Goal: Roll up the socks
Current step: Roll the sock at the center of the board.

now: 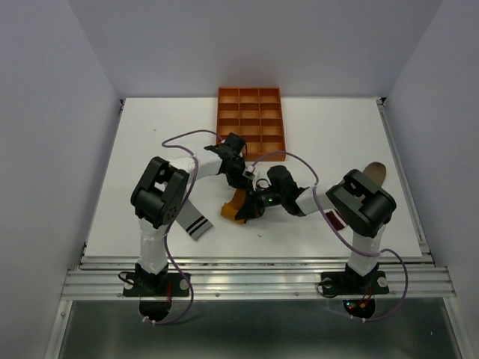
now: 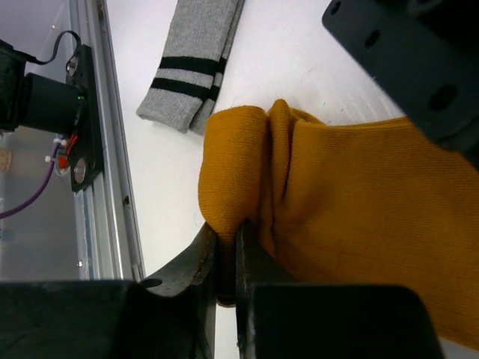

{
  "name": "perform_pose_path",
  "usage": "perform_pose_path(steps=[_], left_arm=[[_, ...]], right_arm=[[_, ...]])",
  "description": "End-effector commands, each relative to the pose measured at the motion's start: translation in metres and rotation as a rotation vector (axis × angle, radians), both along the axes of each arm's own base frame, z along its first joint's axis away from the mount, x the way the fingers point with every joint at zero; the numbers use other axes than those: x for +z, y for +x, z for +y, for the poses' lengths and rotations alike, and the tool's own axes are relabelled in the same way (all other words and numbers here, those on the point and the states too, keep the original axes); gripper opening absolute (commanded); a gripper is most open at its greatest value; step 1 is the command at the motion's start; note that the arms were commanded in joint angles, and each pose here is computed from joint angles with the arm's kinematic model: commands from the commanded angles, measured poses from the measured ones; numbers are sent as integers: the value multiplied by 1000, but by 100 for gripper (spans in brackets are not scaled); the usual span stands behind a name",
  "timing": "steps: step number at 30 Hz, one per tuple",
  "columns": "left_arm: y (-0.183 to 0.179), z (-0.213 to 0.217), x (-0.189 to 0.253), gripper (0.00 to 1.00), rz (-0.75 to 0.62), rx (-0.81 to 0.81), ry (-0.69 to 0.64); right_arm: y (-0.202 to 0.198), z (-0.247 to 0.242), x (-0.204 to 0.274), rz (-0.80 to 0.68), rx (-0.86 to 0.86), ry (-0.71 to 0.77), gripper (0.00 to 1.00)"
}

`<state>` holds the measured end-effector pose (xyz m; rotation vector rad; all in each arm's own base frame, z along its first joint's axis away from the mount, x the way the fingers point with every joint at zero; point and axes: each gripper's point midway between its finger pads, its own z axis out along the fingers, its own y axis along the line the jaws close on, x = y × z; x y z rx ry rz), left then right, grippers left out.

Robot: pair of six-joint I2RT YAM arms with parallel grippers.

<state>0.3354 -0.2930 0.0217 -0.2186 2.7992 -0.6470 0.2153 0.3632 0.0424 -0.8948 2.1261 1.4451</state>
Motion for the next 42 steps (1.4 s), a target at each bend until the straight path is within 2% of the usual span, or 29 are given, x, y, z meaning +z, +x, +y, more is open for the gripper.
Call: perform_pose_path(steps=[1,5,17,27,31,33,35,42], left_arm=[[34,29,-19,20,-78,112,156],[40,40,-19,20,-95,156,211],[31,46,-27,20,-76,196,205],[36,42,-14,20,-112,223,162],[42,36,4,21,-169,214,120],[45,35,13,24,-194,209,107],[46,33,24,31,-216,200,95],[38,37,52,40,-262,138,85]], right_arm=[[-44,-15,-27,267,29,-86,1],[-44,-21,-33,287,-26,-118,1],[-32,-51,-79,507,-232,-227,1],[-31,-65,-106,612,-324,-302,1],[-30,-72,-115,638,-363,-380,1],[-29,-75,-117,644,-384,-412,1],[-23,-75,-116,647,-399,-415,1],[-29,-77,-126,726,-420,-452,1]])
